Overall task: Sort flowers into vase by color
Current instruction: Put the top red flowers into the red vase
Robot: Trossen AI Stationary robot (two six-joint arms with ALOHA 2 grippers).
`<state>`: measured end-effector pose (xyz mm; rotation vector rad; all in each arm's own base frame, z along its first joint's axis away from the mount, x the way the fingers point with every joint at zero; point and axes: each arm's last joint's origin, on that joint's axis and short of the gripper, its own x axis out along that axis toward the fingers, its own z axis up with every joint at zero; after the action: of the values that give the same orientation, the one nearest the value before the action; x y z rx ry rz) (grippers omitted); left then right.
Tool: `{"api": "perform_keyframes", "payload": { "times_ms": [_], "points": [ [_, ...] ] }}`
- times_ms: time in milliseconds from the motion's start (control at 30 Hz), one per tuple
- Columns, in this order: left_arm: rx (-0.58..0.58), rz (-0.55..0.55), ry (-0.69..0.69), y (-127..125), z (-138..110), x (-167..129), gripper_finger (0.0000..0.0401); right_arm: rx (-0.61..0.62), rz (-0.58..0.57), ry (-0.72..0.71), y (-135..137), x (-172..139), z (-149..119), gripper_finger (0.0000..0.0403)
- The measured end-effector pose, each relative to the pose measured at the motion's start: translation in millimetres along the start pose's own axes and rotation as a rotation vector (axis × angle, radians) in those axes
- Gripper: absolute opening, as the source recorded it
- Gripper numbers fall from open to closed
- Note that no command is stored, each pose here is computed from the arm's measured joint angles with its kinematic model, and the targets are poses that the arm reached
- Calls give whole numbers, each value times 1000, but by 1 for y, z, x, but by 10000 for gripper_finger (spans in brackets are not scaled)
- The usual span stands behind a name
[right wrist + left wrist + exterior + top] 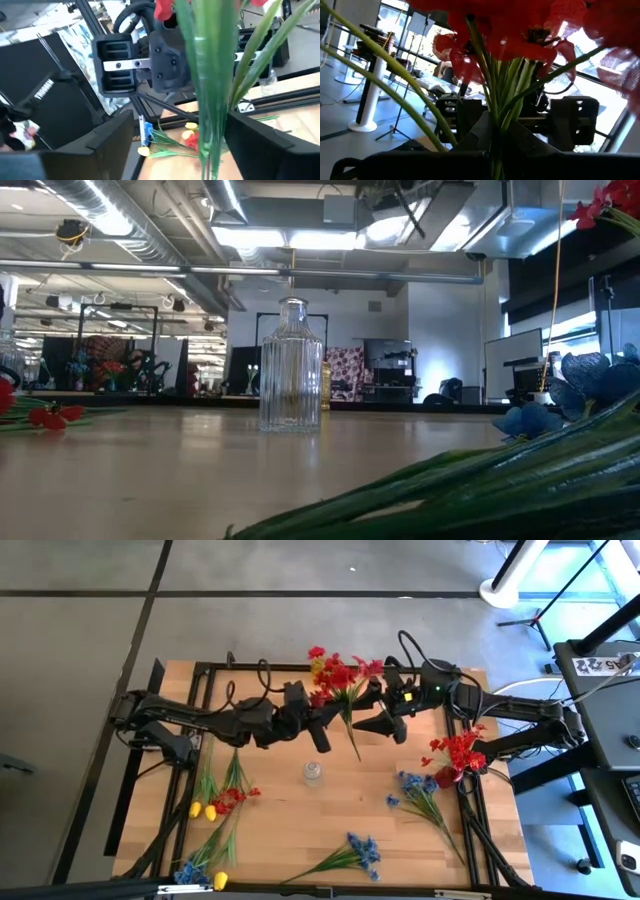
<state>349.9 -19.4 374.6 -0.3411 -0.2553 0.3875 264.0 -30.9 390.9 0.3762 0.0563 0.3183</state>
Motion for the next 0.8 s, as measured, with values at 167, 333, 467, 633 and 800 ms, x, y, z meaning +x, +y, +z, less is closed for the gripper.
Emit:
{"api": "perform_keyframes", "payload": {
  "times_ms": [167,333,467,633,800],
  "points": [
    [-3,-15,-13,-1,2,0,14,-21,-50,-20,-2,-1,1,220],
    [-13,-57,-8,-4,2,-1,14,-23,-130,-43,-4,-1,1,172],
    [-12,-74,-2,-9,0,-4,14,-35,-96,-50,1,-6,5,184],
    [-11,-75,-1,-8,1,-3,14,-13,-107,-22,0,-6,1,245],
    [-7,-61,-4,-4,1,-1,14,30,-106,3,-10,6,-6,290]
  ]
}}
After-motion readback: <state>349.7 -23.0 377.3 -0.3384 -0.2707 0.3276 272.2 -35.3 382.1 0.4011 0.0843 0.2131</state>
